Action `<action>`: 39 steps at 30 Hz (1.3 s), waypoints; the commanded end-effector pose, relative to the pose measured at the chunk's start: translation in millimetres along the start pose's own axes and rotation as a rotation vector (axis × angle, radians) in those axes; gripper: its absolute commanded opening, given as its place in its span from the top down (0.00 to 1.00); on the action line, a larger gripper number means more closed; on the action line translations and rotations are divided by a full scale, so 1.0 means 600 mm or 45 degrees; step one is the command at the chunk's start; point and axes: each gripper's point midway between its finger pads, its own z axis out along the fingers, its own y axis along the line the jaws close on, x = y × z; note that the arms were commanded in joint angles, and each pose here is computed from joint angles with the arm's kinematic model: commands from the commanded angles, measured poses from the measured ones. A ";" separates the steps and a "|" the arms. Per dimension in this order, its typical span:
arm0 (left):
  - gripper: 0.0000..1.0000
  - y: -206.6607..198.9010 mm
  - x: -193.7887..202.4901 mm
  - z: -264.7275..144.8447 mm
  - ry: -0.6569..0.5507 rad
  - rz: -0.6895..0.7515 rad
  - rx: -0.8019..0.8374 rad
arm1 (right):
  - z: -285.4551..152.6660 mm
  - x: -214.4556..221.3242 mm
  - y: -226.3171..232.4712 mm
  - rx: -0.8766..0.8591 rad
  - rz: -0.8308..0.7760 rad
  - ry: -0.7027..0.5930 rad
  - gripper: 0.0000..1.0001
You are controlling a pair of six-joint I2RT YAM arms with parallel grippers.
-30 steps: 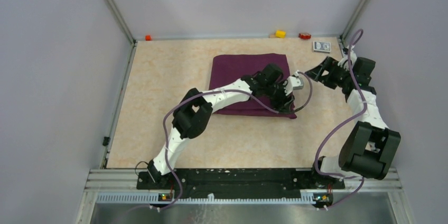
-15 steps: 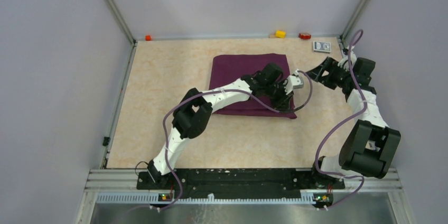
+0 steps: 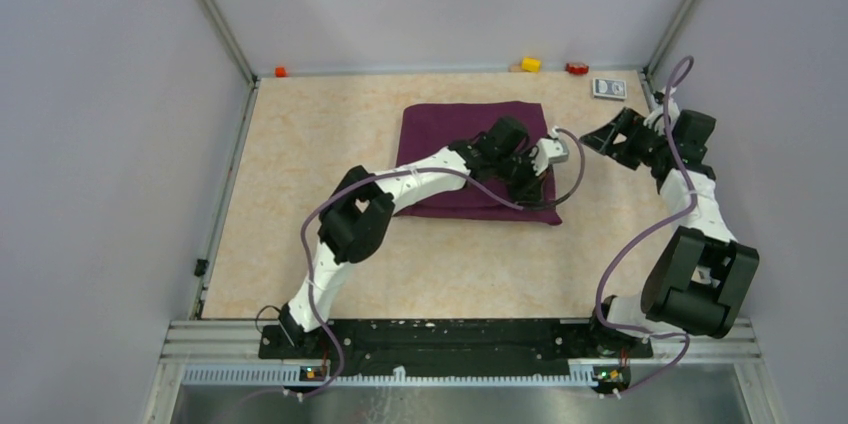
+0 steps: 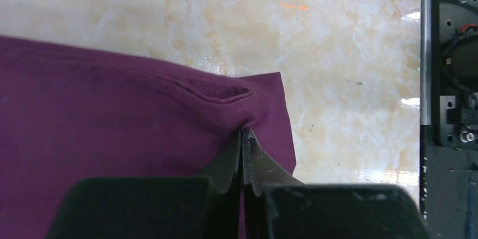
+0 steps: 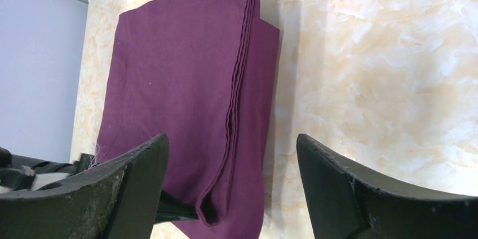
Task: Open and lay out the surgical kit
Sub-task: Open the surgical kit at the center of the board.
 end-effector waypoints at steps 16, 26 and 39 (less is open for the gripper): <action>1.00 0.150 0.035 -0.842 -0.578 -0.179 -1.639 | -0.029 -0.033 0.051 -0.110 -0.104 -0.081 0.18; 0.01 0.034 0.448 -1.053 0.071 -0.436 -2.551 | 0.006 0.017 0.115 -0.114 -0.382 0.039 0.17; 0.01 0.074 0.387 -0.936 -0.209 -0.446 -1.975 | 0.112 0.275 0.408 -0.453 -1.412 0.332 0.16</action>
